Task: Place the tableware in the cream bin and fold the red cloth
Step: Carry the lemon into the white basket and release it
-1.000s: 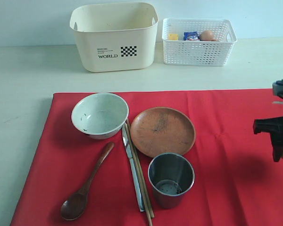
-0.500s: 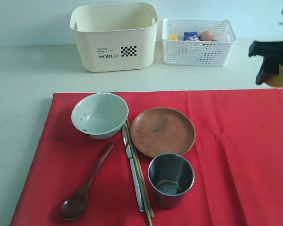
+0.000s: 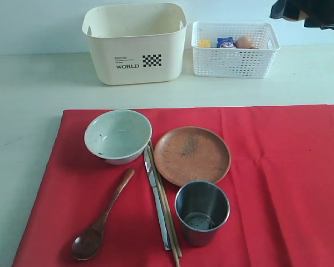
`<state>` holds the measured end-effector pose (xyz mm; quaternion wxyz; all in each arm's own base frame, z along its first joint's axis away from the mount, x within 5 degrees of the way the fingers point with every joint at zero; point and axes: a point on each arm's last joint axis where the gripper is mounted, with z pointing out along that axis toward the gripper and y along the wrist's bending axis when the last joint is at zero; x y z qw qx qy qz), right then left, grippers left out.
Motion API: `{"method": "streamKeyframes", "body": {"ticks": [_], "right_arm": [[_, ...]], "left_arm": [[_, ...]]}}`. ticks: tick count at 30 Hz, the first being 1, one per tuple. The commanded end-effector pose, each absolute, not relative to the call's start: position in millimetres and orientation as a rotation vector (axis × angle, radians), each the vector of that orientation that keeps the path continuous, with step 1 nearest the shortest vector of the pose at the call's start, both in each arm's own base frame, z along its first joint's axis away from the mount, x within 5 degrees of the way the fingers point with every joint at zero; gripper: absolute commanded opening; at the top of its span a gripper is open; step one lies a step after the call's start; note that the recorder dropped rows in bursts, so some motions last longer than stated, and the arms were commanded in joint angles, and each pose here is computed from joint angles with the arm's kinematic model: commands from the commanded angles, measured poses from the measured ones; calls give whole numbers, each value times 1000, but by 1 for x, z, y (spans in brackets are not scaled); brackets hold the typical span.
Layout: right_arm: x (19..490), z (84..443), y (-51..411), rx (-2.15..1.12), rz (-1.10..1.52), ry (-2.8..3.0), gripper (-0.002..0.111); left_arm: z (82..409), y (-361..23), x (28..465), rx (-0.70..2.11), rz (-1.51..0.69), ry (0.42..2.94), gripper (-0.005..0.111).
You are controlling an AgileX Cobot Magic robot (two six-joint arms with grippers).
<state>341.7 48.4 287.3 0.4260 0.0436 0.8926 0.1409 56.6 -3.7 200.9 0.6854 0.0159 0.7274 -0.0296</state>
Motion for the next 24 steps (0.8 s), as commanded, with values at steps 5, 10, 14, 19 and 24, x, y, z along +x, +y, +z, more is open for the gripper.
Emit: {"method": "streamKeyframes", "body": {"ticks": [5,10,14,19,24], "right_arm": [[391,284,50,13,267,2137,0],[429,278,56,13,299,2147,0],[451,264,60,5,313,2179,0],[474,250,69,-13,329,2194,0],[495,234,83,-66,354,2238,0]], "left_arm": [[200,-4,56,31,-85,1624,1],[200,-4,56,31,-85,1624,1],[200,-4,56,31,-85,1624,1],[200,-4,56,31,-85,1624,1],[200,-4,56,31,-85,1624,1]]}}
